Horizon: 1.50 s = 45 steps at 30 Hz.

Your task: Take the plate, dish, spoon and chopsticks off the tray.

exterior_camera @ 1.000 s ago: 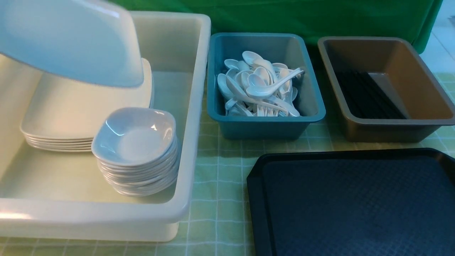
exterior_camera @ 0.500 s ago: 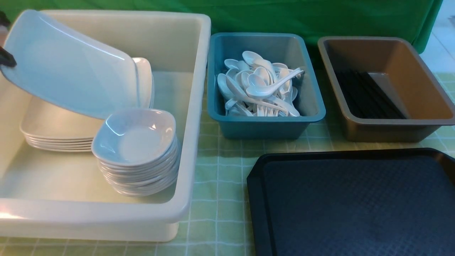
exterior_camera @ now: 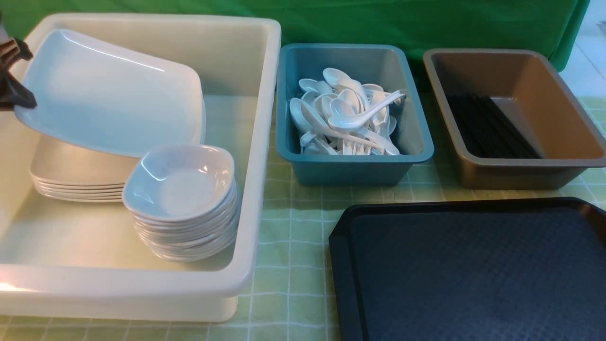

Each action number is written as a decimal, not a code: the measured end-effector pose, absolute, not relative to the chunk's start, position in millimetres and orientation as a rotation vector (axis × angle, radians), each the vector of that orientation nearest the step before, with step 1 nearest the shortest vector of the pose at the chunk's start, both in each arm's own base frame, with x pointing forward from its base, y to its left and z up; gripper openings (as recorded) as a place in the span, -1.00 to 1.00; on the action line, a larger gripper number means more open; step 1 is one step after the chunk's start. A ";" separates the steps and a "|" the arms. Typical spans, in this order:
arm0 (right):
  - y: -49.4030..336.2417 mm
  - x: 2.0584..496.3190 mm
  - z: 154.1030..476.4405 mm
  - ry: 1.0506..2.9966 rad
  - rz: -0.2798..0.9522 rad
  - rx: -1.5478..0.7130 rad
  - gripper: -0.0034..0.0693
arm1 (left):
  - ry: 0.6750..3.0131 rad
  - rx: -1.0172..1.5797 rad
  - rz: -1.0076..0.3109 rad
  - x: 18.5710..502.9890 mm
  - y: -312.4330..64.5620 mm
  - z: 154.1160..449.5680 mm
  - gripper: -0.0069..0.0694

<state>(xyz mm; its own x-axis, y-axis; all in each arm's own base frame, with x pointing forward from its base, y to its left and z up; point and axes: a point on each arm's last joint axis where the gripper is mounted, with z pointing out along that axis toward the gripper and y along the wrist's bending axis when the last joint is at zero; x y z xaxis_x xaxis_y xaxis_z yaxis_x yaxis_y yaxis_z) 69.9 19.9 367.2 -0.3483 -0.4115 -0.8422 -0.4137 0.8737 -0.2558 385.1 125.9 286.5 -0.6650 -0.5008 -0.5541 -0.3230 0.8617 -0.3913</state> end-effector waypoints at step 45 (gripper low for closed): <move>4.1 35.5 315.3 1.589 0.232 -0.334 -0.88 | 2.440 -0.228 -0.380 314.9 86.1 407.4 -0.85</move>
<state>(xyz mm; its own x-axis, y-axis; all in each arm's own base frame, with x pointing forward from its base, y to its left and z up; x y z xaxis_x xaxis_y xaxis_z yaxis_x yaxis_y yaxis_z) 35.5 4.1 315.3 -0.0254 -0.0697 -0.9972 -0.3517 0.9344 -0.0564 314.9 86.1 407.4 -0.7740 -0.2562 -0.5791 -0.0681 0.9429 -0.3262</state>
